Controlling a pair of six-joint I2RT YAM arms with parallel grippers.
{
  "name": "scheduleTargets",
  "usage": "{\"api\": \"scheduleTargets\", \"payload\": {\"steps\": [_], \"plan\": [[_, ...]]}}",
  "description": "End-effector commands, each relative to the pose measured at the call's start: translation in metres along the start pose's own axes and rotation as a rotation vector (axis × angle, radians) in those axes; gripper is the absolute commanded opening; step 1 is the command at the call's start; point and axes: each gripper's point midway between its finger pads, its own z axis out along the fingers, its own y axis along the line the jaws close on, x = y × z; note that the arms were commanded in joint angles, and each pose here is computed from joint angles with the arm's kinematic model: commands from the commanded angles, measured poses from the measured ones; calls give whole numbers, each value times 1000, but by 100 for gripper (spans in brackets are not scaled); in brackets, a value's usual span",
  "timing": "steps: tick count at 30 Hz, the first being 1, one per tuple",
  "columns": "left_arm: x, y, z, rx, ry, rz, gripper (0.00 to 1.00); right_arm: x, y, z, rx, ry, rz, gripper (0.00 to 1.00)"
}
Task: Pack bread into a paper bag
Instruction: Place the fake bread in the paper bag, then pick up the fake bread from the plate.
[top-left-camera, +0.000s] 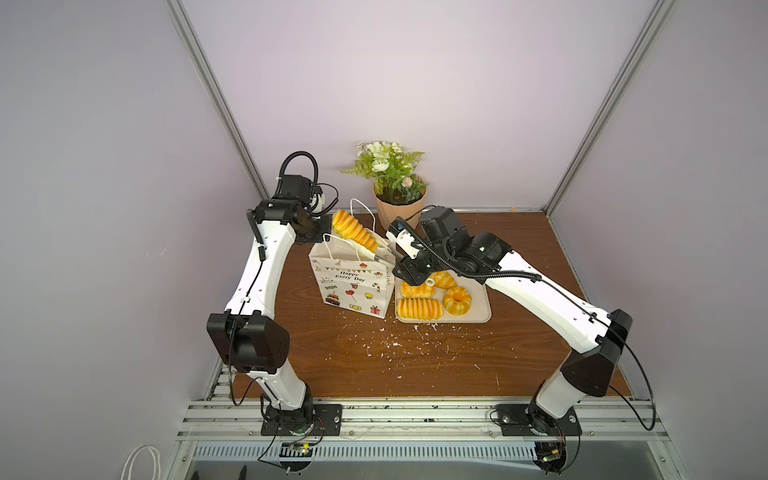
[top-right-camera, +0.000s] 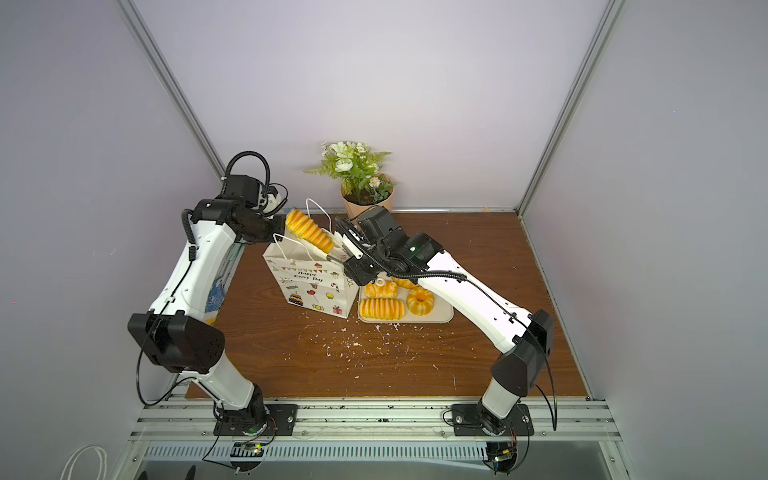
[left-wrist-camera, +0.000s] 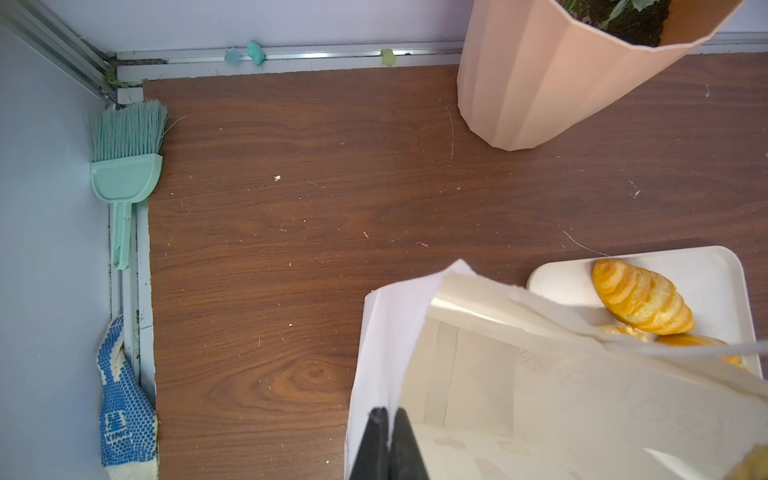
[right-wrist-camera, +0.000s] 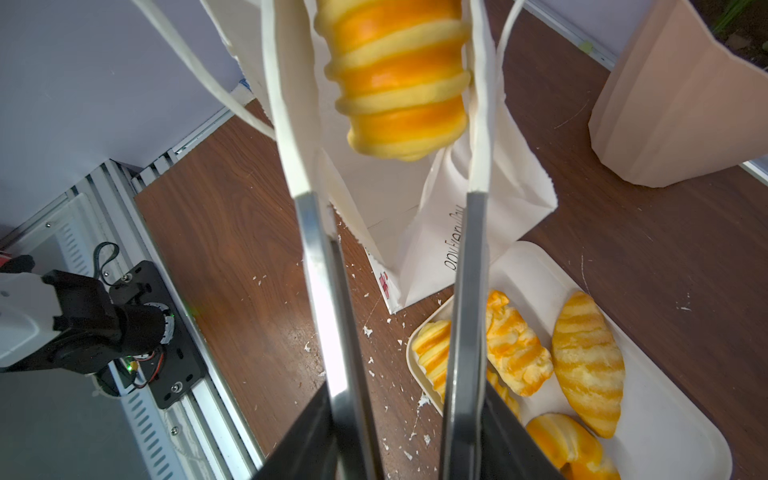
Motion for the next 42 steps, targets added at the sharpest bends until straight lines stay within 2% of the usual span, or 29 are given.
{"api": "scheduleTargets", "payload": {"steps": [1, 6, 11, 16, 20, 24, 28, 36, 39, 42], "plan": [[-3, 2, -10, -11, -20, 5, 6, -25, -4, -38, 16, -88, -10, 52], [-5, 6, -15, -25, -34, 0, 7, -7, -8, -42, 38, -24, -38, 52], [-4, 6, -13, -21, -27, -2, 7, -9, -18, -52, 69, -38, -27, 52], [-3, 5, -10, -16, -19, -2, 6, -27, -35, -71, 80, -117, 47, 52], [-1, 7, -10, -23, -17, -3, 6, -9, -63, -87, 175, -57, 73, 52], [0, 7, -9, -23, -14, -5, 6, 9, -85, -111, 214, -66, 166, 53], [2, 6, -7, -20, -7, -7, 6, 44, -91, -120, 247, 20, 220, 53], [5, 6, -9, -20, -5, -11, 6, 162, -90, -106, 297, 329, 310, 54], [8, 6, -8, -17, 2, -11, 6, 188, -89, -99, 300, 391, 357, 55], [8, 5, -7, -12, 2, -11, 6, 196, -87, -91, 287, 402, 367, 55]]}}
